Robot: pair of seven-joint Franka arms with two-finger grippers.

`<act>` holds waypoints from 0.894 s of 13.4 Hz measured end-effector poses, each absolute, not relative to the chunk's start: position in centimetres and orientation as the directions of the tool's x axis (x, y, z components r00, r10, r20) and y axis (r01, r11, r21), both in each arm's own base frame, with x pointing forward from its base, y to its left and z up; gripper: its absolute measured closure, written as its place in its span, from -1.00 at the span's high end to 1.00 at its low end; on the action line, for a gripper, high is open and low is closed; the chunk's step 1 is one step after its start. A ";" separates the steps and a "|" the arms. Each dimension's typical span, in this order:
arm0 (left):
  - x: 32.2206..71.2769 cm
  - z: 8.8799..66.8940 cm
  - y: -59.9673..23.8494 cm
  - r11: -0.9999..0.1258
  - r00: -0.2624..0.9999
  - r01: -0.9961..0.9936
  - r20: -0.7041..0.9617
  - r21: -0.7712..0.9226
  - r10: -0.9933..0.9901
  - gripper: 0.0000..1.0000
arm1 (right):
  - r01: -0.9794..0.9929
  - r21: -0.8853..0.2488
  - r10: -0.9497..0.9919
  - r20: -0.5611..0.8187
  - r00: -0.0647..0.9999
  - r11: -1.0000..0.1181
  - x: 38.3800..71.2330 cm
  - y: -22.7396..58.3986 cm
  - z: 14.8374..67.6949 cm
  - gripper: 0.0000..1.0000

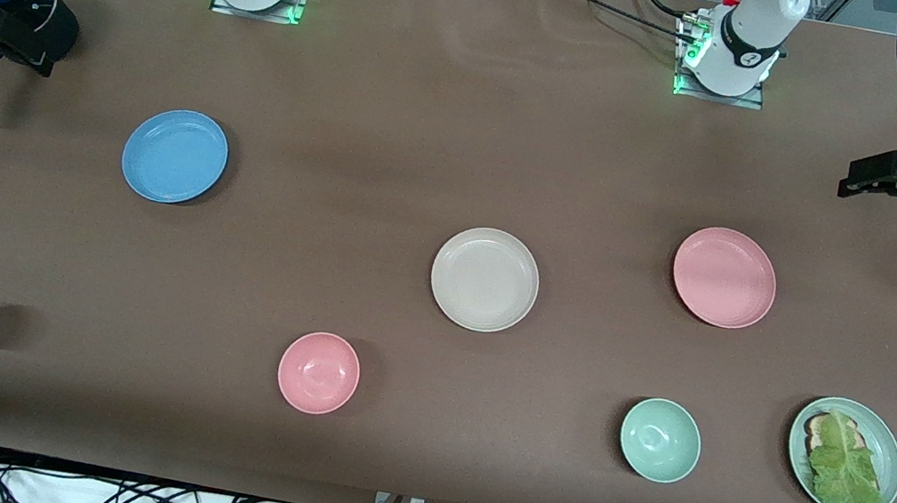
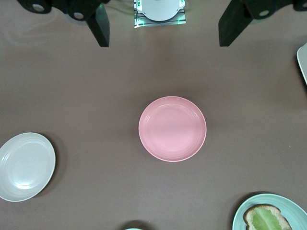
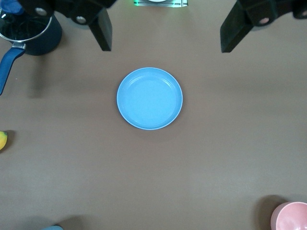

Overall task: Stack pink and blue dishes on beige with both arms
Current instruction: 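Lower the left gripper to the rim of the pink plate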

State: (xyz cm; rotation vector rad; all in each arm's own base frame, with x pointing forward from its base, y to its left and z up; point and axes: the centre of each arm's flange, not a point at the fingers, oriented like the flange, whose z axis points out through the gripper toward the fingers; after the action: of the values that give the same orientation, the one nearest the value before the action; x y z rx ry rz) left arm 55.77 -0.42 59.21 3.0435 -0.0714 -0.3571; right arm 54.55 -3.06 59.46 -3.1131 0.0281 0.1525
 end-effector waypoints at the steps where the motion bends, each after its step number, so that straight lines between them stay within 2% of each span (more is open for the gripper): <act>1: 56.2 58.5 -0.1 -0.996 0.971 -0.030 -0.233 0.081 -0.048 1.00 | -0.019 -0.024 -0.017 -0.098 0.995 -1.000 54.6 -3.1 59.5 1.00; 4: 58.5 54.6 1.6 -0.997 0.968 0.003 -0.248 0.082 -0.017 1.00 | -0.019 -0.024 -0.017 -0.098 0.995 -1.000 54.6 -3.0 59.5 1.00; 8: 62.5 43.8 1.7 -0.996 0.944 0.015 -0.328 0.084 -0.014 1.00 | -0.020 -0.024 -0.017 -0.098 0.995 -1.000 54.5 -3.1 59.5 1.00; 12: 64.9 36.0 3.0 -0.994 0.942 0.054 -0.335 0.100 0.017 1.00 | -0.020 -0.024 -0.018 -0.098 0.995 -1.000 54.5 -3.1 59.5 1.00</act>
State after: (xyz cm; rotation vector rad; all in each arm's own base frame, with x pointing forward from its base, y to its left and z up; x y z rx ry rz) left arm 64.92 3.03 35.99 2.9894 0.0550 -0.5144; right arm 54.54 -3.12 59.49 -3.1131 0.0297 0.1523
